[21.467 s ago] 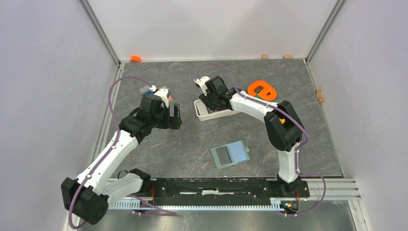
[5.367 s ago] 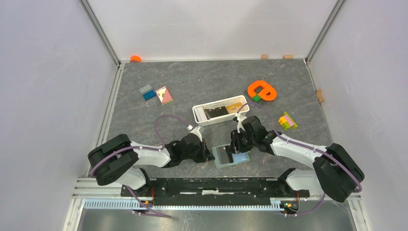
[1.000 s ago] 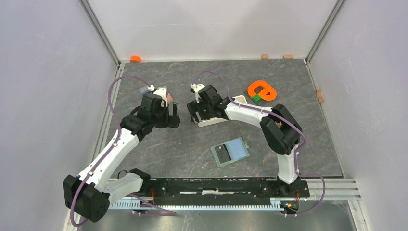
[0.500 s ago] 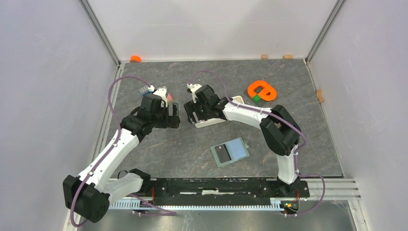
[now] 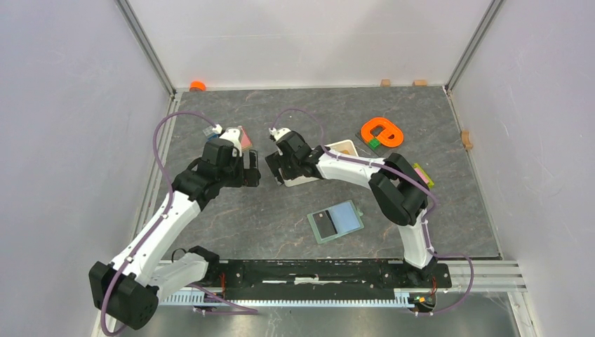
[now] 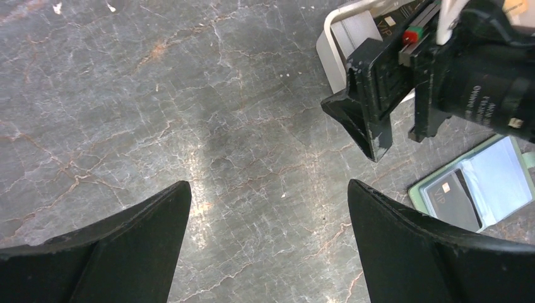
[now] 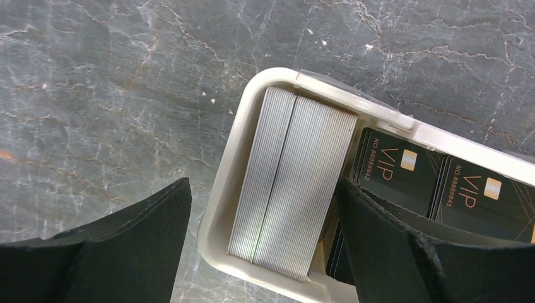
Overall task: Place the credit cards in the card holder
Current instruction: Pick up the credit card from the storage box.
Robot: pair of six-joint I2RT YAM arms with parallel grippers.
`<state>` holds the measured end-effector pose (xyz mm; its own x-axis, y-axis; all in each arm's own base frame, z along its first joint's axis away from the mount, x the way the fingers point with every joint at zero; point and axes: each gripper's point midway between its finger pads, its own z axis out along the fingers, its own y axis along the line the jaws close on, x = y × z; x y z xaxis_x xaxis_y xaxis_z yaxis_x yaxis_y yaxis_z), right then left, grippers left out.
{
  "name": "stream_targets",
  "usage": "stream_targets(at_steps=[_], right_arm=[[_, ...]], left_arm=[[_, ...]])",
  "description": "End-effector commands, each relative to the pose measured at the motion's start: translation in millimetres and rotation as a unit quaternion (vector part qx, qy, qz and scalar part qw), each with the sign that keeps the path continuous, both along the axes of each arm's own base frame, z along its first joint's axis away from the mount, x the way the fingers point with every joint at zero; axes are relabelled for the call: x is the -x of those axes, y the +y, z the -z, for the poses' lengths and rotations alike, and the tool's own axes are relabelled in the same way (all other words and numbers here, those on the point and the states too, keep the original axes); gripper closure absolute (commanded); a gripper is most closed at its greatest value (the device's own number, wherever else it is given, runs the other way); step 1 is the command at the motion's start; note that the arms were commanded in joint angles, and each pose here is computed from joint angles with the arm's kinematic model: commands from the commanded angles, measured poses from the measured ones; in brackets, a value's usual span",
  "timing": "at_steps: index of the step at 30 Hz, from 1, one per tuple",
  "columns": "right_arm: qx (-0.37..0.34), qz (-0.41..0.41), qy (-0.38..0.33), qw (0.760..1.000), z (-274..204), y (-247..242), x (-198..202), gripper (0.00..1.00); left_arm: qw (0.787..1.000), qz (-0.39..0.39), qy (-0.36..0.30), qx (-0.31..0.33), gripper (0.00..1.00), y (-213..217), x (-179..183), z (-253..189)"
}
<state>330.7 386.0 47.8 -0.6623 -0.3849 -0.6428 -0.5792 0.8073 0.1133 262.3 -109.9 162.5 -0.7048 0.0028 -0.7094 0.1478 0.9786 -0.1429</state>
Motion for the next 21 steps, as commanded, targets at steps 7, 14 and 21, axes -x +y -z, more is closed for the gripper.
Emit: stream_targets(at_steps=[7, 14, 21], right_arm=[[0.030, 0.015, -0.033, 0.999, -12, 20, 1, 0.13], [0.006, 0.008, -0.047, 0.999, -36, 28, 5, 0.13], [-0.011, 0.003, -0.050, 0.999, -46, 31, 9, 0.14]], left_arm=[[0.999, -0.021, -0.041, -0.009, 0.00, 15, -6, -16], [0.999, -0.023, -0.044, -0.009, 0.00, 16, -6, -17], [0.999, -0.024, -0.045, -0.009, 0.00, 17, -6, -17]])
